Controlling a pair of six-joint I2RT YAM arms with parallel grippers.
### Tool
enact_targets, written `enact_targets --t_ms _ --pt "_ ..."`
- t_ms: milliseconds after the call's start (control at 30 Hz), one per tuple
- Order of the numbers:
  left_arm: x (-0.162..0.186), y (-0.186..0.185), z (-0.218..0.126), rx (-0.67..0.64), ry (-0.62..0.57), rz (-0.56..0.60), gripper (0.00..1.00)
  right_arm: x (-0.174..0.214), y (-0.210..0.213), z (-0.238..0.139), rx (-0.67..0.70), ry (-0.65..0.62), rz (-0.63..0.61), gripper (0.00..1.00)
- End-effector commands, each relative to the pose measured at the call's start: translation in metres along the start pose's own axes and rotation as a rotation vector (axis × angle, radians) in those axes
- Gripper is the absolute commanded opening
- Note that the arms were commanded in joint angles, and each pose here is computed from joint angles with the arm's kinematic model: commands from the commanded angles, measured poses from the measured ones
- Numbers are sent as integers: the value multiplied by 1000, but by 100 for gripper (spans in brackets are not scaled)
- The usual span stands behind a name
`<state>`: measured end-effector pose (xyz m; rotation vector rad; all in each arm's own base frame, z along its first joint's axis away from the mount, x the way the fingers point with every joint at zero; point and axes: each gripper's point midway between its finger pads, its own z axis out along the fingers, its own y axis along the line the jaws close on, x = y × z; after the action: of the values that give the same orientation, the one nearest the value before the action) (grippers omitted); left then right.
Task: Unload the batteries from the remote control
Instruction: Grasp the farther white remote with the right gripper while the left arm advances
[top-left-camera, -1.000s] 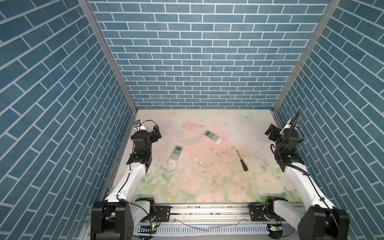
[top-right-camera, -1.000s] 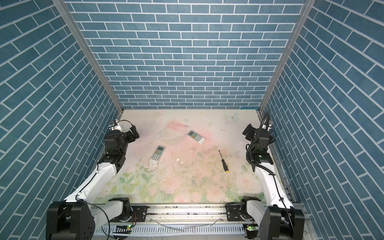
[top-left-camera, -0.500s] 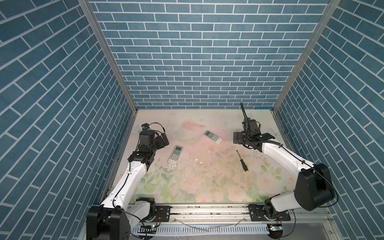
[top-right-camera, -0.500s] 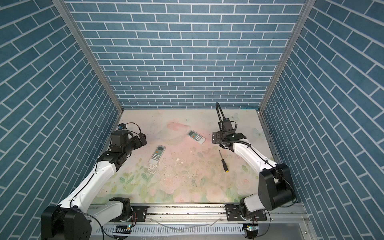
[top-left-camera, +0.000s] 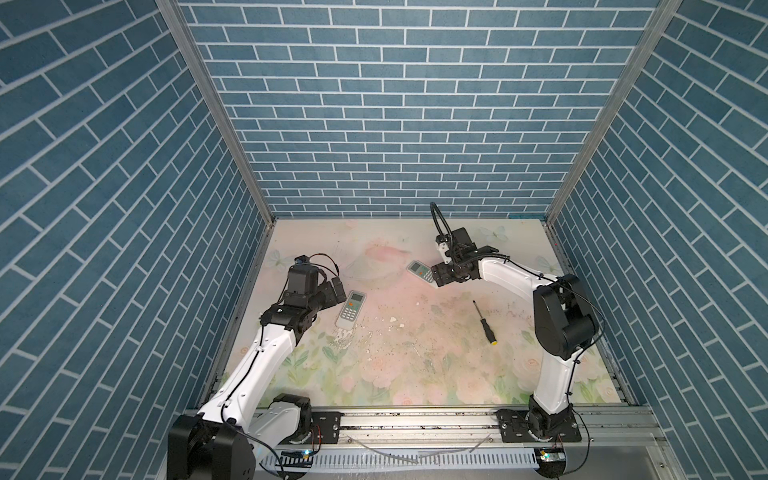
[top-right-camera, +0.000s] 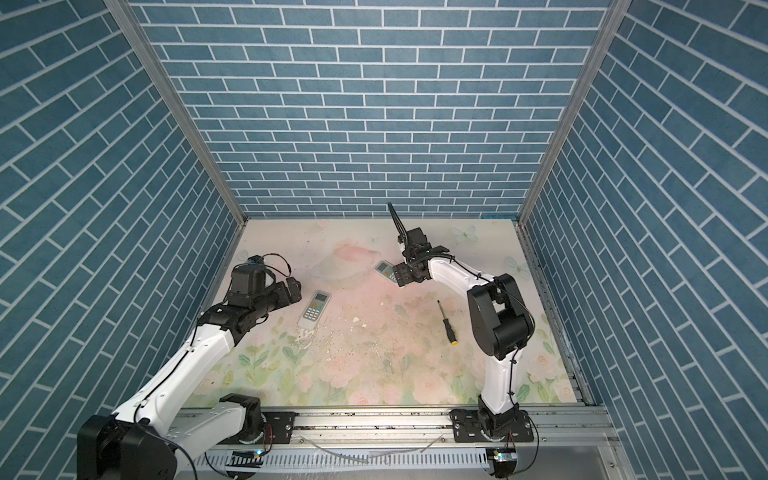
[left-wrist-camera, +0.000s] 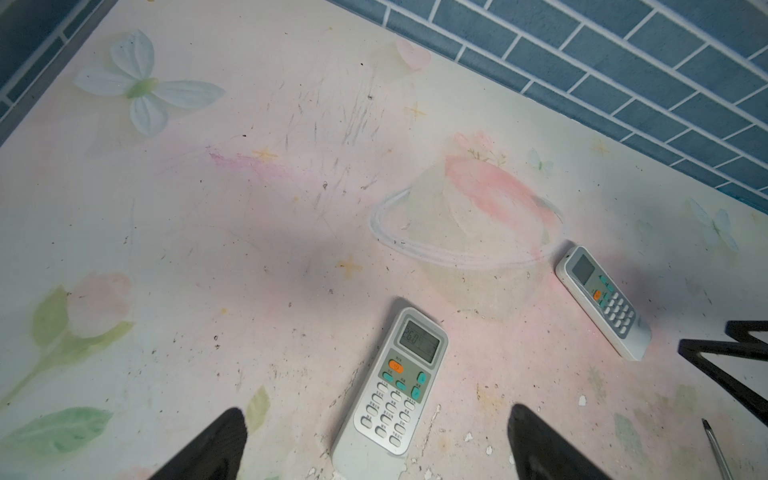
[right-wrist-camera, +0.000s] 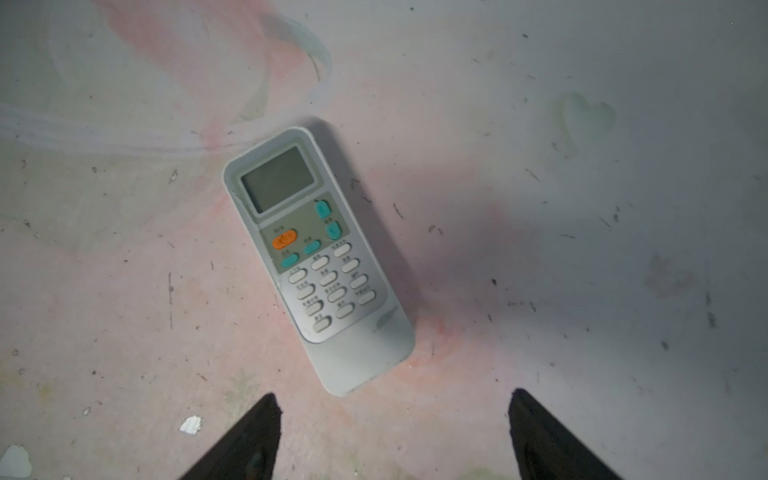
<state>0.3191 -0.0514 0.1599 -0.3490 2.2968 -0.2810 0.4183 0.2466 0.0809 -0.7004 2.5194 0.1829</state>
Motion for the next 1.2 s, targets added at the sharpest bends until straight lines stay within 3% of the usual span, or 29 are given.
enact_targets --t_ms 0,600,1000,1167 --pt "2 -3 -2 6 18 -3 100 -8 13 8 -67 17 -101 87" --pt "0 -10 -2 29 13 -11 100 5 16 47 -86 134 -137 87" --pt "-1 -12 1 39 17 -17 100 17 22 65 -89 185 -152 79" --pt "-2 -16 4 52 25 -20 100 19 24 66 -90 192 -159 72"
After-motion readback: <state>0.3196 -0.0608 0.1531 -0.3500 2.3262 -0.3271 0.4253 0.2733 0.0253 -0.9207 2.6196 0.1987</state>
